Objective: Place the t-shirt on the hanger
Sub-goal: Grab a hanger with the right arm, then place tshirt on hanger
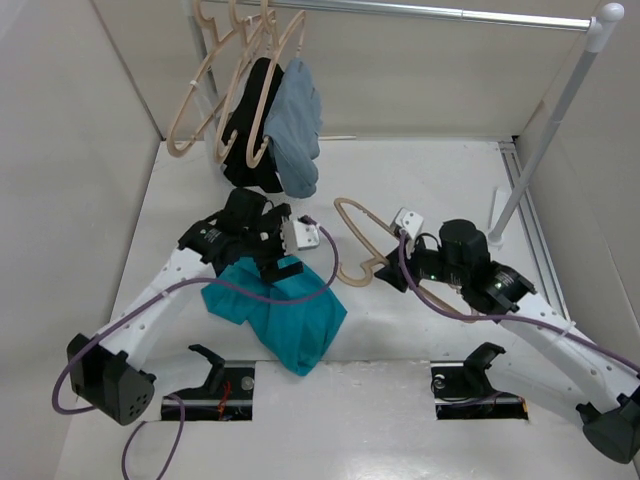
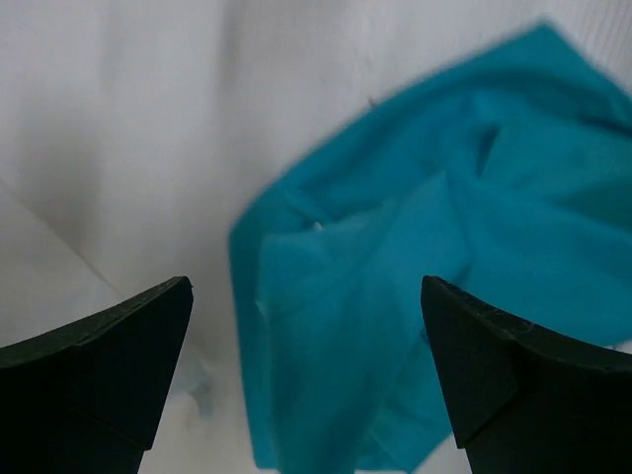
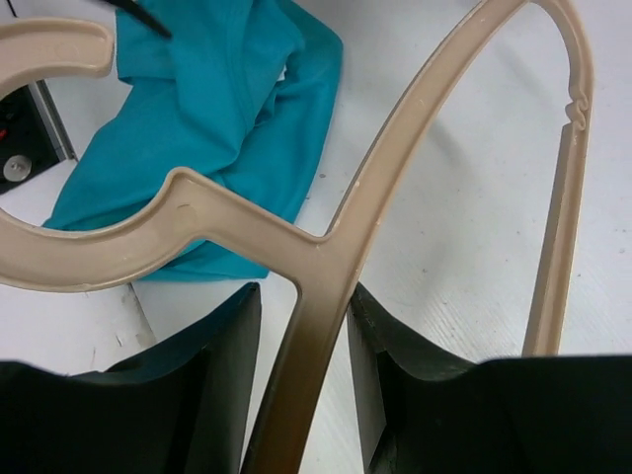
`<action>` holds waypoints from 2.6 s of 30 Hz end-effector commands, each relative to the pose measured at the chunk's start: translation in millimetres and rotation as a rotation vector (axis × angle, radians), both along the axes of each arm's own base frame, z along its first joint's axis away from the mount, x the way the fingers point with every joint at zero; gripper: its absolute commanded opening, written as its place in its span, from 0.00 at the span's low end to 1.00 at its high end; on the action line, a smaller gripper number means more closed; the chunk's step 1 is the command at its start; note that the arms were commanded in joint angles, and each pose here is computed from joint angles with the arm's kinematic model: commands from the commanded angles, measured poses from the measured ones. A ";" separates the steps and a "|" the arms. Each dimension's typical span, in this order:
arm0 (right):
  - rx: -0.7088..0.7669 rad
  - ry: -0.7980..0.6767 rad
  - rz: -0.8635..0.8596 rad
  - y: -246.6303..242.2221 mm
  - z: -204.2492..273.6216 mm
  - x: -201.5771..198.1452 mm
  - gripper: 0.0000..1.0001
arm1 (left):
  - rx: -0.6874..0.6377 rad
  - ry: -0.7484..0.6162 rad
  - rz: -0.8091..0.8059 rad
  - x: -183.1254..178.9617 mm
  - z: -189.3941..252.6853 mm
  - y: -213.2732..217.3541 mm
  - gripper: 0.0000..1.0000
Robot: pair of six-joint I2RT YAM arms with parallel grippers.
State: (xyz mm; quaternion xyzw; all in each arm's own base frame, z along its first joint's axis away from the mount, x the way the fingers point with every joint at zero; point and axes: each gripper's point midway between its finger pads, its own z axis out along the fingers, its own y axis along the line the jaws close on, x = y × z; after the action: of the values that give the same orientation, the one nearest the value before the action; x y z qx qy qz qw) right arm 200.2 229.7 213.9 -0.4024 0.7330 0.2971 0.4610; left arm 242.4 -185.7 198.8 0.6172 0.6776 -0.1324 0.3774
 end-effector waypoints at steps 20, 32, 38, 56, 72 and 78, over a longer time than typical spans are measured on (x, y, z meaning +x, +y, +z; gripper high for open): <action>0.037 -0.076 -0.191 -49.1 36.0 -12.9 0.00 | 0.216 0.124 -0.081 -4.5 -28.8 -7.1 0.00; -0.001 -0.144 -0.534 -113.4 74.8 -0.6 0.00 | -0.269 -0.408 0.053 88.6 216.4 -107.2 0.00; -0.005 -0.143 -0.564 -119.8 79.3 -1.7 0.00 | -0.188 -0.526 0.057 92.6 238.1 -101.2 0.00; 0.030 -0.085 -0.235 -60.6 82.8 -12.9 0.00 | 0.267 0.095 -0.364 -110.8 -65.3 -17.5 0.62; 0.005 -0.060 -0.029 -33.2 58.1 -22.5 0.00 | -0.030 0.257 0.263 -24.6 -93.4 -51.3 0.54; -0.001 -0.031 -0.054 -42.6 46.2 -32.5 0.00 | -0.012 0.353 0.172 -36.6 -111.9 -64.9 0.50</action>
State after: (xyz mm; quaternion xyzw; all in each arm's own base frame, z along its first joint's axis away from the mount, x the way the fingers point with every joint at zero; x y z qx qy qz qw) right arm 172.5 188.5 248.3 -0.3880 0.7551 0.2682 0.4554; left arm 202.1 -231.9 67.6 0.5237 0.7982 -0.1719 0.2429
